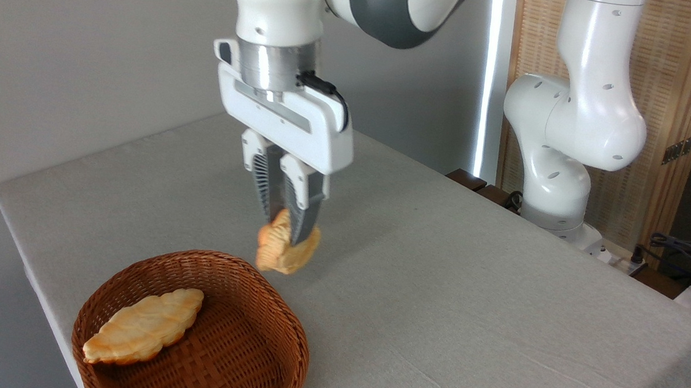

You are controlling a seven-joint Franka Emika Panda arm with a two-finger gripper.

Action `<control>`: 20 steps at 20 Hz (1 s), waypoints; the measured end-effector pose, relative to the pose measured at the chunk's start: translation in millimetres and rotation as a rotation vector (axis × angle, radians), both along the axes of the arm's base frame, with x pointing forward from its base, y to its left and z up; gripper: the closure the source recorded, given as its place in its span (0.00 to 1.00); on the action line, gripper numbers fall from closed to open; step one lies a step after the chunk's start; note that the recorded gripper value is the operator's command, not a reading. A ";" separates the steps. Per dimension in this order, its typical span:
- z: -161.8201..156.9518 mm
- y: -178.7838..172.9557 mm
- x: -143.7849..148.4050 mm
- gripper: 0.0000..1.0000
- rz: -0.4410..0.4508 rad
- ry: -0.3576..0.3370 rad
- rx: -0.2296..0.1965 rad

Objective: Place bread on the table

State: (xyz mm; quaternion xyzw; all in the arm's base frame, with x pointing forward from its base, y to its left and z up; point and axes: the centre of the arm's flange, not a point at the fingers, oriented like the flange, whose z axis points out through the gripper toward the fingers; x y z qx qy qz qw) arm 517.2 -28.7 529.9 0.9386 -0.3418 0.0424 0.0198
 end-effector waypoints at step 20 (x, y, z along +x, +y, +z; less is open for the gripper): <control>-62.2 -1.1 -19.4 0.00 -0.021 0.131 0.007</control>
